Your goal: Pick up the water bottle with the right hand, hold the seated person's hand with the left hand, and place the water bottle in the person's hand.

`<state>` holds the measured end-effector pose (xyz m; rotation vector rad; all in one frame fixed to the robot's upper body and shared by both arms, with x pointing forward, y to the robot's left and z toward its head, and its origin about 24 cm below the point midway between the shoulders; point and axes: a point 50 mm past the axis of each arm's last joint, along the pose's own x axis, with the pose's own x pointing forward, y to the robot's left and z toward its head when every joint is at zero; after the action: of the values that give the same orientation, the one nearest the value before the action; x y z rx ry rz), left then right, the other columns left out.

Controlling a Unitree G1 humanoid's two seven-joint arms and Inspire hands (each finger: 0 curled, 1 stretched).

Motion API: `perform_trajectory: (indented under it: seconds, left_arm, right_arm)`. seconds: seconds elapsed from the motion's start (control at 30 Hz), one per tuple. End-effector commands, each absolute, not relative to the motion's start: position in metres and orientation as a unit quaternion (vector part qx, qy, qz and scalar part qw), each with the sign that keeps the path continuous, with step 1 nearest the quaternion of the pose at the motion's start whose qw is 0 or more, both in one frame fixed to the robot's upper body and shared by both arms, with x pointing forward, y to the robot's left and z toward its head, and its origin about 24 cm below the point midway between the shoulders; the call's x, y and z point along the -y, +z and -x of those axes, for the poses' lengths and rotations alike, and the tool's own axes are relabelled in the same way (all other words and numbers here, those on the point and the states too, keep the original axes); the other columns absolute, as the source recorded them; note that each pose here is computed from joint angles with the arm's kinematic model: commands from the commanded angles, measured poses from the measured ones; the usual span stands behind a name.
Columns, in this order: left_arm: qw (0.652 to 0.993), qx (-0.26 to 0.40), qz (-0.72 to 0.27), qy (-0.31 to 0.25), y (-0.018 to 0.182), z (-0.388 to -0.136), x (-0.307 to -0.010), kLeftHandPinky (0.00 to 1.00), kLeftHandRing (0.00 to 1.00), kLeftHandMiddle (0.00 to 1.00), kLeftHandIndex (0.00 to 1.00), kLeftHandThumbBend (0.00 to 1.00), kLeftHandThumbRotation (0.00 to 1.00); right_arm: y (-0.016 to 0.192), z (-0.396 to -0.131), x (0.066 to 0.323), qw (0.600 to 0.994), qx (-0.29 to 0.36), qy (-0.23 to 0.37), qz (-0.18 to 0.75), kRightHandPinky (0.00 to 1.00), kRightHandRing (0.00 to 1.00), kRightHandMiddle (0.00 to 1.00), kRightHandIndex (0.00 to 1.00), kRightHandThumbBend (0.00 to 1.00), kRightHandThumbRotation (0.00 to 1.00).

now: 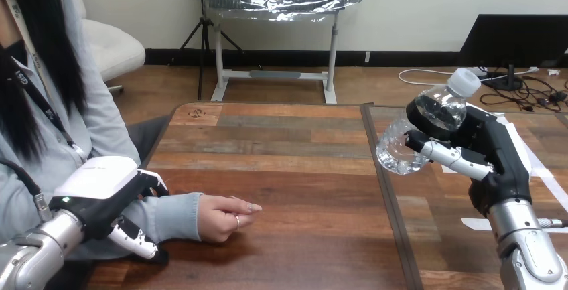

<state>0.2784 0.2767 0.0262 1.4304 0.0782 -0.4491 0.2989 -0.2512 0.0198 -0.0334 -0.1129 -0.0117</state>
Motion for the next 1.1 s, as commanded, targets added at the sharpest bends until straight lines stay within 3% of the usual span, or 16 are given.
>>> perform_trajectory:
  seconds: [0.0, 1.07]
  left_arm:
    - [0.734, -0.019, -0.648, -0.203, 0.0363, -0.2891, -0.2712, 0.44, 0.5, 0.55, 0.56, 1.0, 0.23]
    - [0.747, -0.004, -0.627, -0.222, 0.0344, -0.2849, -0.2651, 0.26, 0.31, 0.37, 0.36, 0.95, 0.01]
  right_arm:
    - [0.0545, -0.3142, 0.2489, 0.991, 0.132, -0.003, 0.013, 0.26, 0.33, 0.43, 0.46, 0.68, 0.0]
    - [0.0591, -0.3106, 0.2398, 0.987, 0.157, 0.032, 0.003, 0.25, 0.31, 0.4, 0.45, 0.66, 0.0]
